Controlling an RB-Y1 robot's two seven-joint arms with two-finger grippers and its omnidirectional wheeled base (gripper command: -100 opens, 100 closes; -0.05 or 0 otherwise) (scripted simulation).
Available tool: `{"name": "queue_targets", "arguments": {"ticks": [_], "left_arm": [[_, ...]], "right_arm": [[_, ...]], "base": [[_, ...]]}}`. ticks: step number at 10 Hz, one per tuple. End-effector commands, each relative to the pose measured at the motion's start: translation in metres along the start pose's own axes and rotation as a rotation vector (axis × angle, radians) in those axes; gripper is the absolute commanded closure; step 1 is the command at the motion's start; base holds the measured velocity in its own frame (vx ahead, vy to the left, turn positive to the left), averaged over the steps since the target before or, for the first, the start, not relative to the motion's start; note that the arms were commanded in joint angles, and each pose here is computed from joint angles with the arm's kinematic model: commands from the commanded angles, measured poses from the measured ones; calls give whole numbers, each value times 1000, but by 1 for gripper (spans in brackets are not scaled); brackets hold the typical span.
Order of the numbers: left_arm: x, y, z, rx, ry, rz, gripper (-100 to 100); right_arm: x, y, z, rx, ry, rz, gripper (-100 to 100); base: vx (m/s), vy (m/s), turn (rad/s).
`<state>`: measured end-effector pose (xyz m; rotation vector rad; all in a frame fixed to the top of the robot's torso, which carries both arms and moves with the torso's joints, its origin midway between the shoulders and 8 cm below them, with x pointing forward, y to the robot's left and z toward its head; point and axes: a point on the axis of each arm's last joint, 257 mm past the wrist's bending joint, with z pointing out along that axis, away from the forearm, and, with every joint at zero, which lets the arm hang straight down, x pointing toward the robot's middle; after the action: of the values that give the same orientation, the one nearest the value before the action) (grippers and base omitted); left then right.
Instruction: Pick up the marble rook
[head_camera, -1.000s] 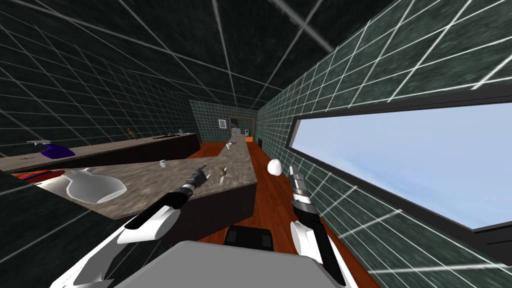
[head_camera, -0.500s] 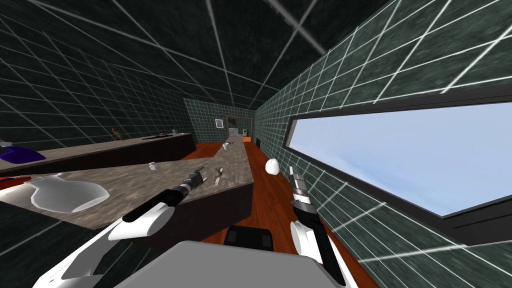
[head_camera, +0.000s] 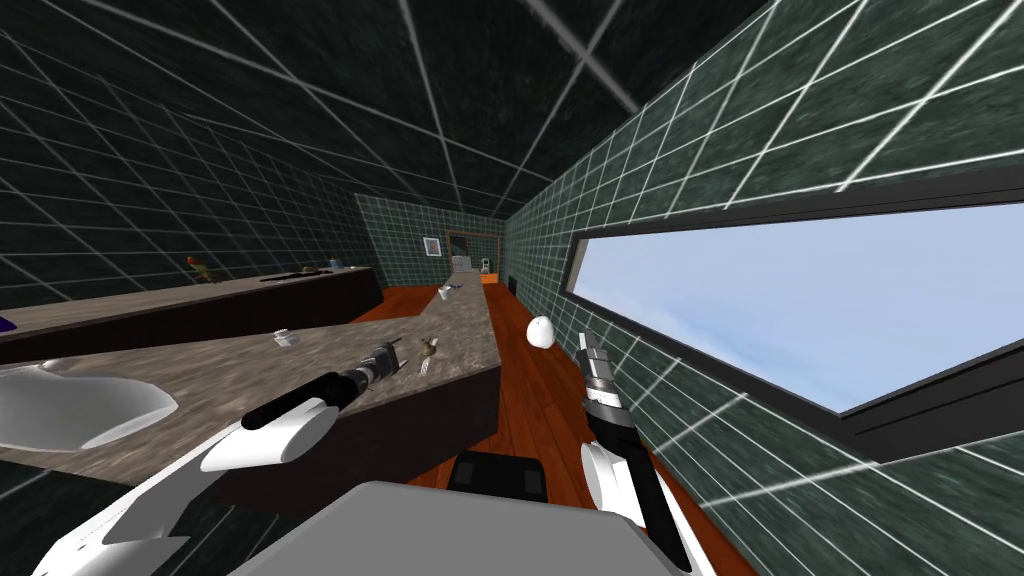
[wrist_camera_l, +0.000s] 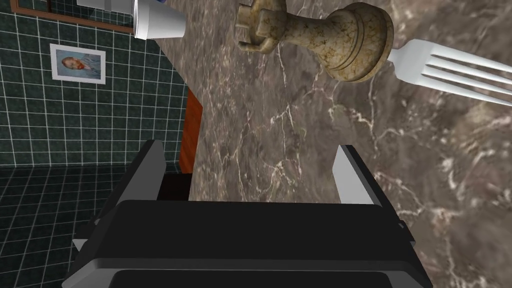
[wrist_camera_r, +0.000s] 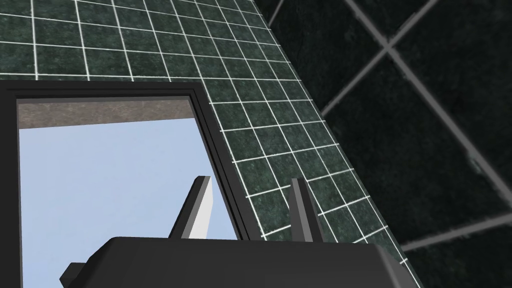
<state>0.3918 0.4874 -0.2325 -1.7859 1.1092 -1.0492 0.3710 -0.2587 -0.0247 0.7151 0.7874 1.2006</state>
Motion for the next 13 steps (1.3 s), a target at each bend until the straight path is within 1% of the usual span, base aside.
{"name": "queue_targets", "arguments": {"ticks": [1,2,3,4,5,6,7,8,9,10,11,12,13], "left_arm": [[-4,4,-1,-30,-12,-4,-100],[-17,2,0,-62,-32,-24,-100],[-19,8,-1,-85,-41,-25,-100],[-30,4,-1,-109,-59,-46,-100],[-32,10,-2,-132,-68,-46,-100],[-43,5,-2,-154,-85,-67,-100],[-45,11,-4,-179,-96,-68,-100],[-46,13,-4,-188,-100,-68,-100],[-56,9,-6,-214,-119,-89,-100],[-58,15,-7,-236,-129,-89,-100],[-67,9,-9,-258,-147,-111,-100],[-69,15,-12,-282,-158,-111,-100],[-77,9,-14,-301,-175,-132,-100]], "right_arm": [[0,0,0,0,0,0,0],[0,0,0,0,0,0,0],[0,0,0,0,0,0,0],[0,0,0,0,0,0,0],[0,0,0,0,0,0,0],[0,0,0,0,0,0,0],[0,0,0,0,0,0,0],[0,0,0,0,0,0,0],[0,0,0,0,0,0,0],[0,0,0,0,0,0,0],[0,0,0,0,0,0,0],[0,0,0,0,0,0,0],[0,0,0,0,0,0,0]], "base": [[7,-12,4],[12,-28,-120],[13,-26,-60],[17,-31,-75],[17,-26,-59],[20,-31,-112],[20,-25,-63],[11,-12,8],[19,-21,-119],[19,-17,-65],[23,-20,-101],[20,-16,-53],[26,-25,-97]]}}
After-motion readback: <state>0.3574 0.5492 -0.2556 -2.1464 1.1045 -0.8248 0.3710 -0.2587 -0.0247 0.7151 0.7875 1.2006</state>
